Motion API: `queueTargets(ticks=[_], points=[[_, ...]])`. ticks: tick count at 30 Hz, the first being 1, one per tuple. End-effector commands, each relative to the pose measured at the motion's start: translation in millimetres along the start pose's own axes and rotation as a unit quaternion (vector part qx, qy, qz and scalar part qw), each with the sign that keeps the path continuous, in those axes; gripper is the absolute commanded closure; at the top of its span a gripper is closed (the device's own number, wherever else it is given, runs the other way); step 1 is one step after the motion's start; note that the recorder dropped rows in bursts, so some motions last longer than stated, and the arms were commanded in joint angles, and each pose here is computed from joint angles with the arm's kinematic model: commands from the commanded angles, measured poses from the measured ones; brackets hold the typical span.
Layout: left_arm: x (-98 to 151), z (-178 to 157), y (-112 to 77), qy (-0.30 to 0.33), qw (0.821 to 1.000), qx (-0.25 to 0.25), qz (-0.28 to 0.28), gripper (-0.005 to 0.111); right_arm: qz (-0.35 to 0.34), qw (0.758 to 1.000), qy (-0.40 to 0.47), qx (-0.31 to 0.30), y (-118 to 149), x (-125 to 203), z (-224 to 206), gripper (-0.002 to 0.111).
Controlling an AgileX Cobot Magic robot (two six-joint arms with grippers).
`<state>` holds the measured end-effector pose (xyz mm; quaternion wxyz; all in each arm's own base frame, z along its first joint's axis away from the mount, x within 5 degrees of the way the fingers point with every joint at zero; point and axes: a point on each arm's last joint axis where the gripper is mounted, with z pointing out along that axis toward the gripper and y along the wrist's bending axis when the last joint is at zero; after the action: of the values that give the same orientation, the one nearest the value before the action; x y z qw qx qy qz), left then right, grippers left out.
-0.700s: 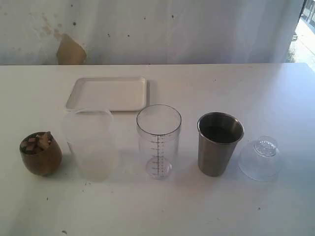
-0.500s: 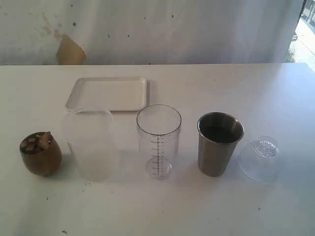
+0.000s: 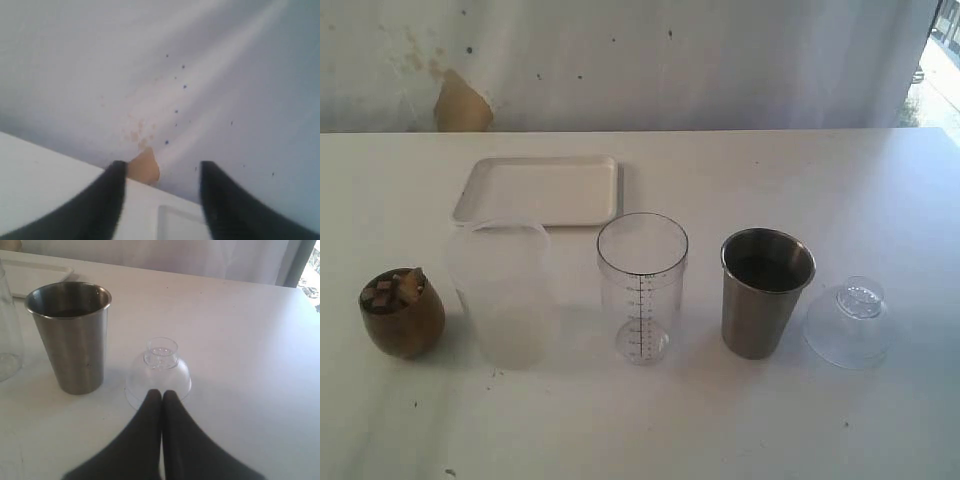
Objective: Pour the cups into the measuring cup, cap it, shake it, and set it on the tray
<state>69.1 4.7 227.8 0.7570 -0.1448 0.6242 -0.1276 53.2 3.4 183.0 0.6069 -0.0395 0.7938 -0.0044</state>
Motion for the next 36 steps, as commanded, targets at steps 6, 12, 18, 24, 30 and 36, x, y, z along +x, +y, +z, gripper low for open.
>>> queueTargets(ticks=[6, 12, 18, 24, 30, 36], points=[[24, 28, -11.5, 0.113, 0.988, 0.074, 0.075, 0.002, -0.003, 1.0, -0.002, 0.001, 0, 1, 0, 0.108], [52, 46, -13.6, 0.208, 0.967, 0.12, 0.083, 0.002, -0.003, 1.0, -0.002, 0.001, 0, 1, 0, 0.108], [76, 59, -10.3, 0.255, 0.95, 0.145, 0.104, 0.002, 0.005, 1.0, -0.002, 0.001, 0, 1, 0, 0.108], [92, 66, -8.0, 0.271, 0.941, 0.169, 0.113, 0.002, 0.005, 1.0, -0.002, 0.001, 0, 1, 0, 0.108], [108, 82, -4.2, 0.311, 0.926, 0.177, 0.122, 0.002, 0.005, 1.0, -0.002, 0.001, 0, 1, 0, 0.108], [127, 104, 6.1, 0.353, 0.914, 0.153, 0.128, 0.002, 0.005, 1.0, -0.002, 0.001, 0, 1, 0, 0.108]])
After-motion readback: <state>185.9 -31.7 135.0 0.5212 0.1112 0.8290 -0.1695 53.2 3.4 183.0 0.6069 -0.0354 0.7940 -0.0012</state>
